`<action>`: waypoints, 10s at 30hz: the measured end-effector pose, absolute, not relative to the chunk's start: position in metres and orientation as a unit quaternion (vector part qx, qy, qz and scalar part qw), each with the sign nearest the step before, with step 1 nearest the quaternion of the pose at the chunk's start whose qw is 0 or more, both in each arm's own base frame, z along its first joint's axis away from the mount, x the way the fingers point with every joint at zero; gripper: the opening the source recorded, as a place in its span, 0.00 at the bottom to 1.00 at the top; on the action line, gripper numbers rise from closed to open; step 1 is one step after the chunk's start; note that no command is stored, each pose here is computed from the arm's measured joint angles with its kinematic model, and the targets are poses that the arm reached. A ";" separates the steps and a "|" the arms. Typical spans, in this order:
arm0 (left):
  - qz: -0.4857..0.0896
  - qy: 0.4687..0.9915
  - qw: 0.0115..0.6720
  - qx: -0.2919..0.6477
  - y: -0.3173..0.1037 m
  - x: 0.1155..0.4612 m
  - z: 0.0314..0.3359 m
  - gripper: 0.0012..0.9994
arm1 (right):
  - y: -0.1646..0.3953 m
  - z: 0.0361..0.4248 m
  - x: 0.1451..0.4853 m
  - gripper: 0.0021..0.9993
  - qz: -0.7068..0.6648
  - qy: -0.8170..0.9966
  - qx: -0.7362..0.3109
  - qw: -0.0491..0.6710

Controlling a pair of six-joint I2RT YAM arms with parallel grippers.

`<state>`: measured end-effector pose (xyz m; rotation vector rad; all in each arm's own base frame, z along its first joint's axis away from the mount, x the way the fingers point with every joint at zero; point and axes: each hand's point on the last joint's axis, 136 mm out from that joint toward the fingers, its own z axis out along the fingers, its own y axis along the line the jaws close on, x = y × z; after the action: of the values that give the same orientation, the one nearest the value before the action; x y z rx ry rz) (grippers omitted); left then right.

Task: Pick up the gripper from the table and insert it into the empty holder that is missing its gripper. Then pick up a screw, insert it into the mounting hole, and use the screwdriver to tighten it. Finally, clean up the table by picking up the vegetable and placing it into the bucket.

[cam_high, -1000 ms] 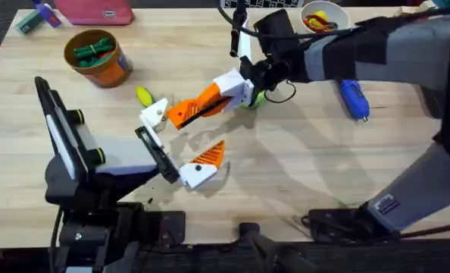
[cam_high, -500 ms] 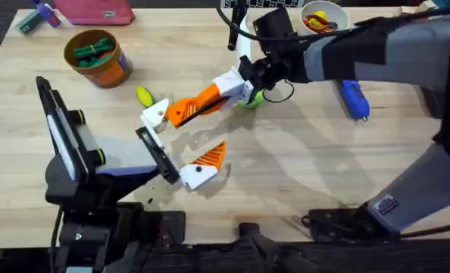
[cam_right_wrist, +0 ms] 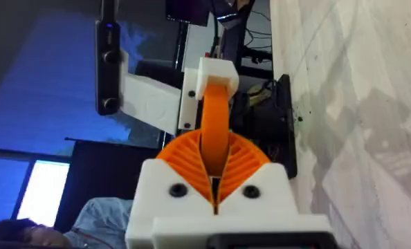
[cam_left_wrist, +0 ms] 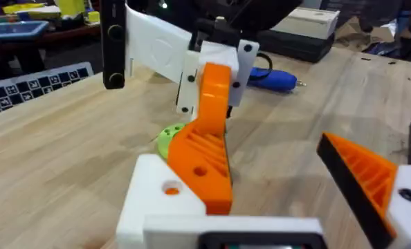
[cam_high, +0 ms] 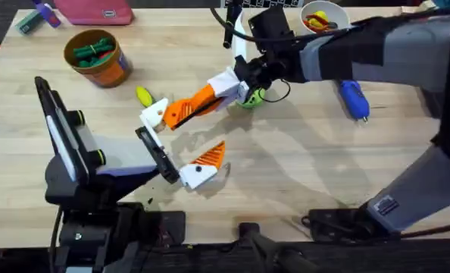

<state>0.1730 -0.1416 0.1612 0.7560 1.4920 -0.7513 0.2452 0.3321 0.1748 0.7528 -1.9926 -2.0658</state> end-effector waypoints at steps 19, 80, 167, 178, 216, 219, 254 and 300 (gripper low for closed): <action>-0.320 0.646 0.611 0.327 -0.141 0.174 0.161 0.99 | 0.352 0.176 0.255 0.01 -0.692 -0.666 0.258 0.104; -0.308 0.652 0.617 0.315 -0.136 0.180 0.161 0.99 | 0.365 0.173 0.254 0.01 -0.692 -0.661 0.279 0.081; -0.329 0.648 0.606 0.323 -0.141 0.173 0.161 0.99 | 0.181 0.154 0.321 0.89 -0.052 -0.987 0.119 -0.092; -0.329 0.648 0.606 0.323 -0.141 0.173 0.161 0.99 | 0.200 0.113 0.328 0.83 -0.008 -0.993 0.096 -0.074; -0.329 0.649 0.606 0.323 -0.141 0.173 0.161 0.99 | 0.208 0.058 0.333 0.44 0.002 -0.998 0.035 -0.048; -0.329 0.649 0.606 0.323 -0.141 0.173 0.161 0.99 | 0.209 0.058 0.334 0.37 0.001 -0.998 0.035 -0.050; -0.329 0.649 0.606 0.323 -0.141 0.173 0.161 0.99 | 0.208 0.222 0.319 0.00 -0.032 -0.987 0.105 -0.119; -0.329 0.648 0.606 0.323 -0.141 0.173 0.161 0.99 | 0.386 0.259 0.204 0.00 -0.080 -0.708 0.680 -0.173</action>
<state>0.1731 -0.1412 0.1612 0.7462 1.4995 -0.7597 0.2035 0.3857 0.2589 2.4074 -2.5092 -0.2836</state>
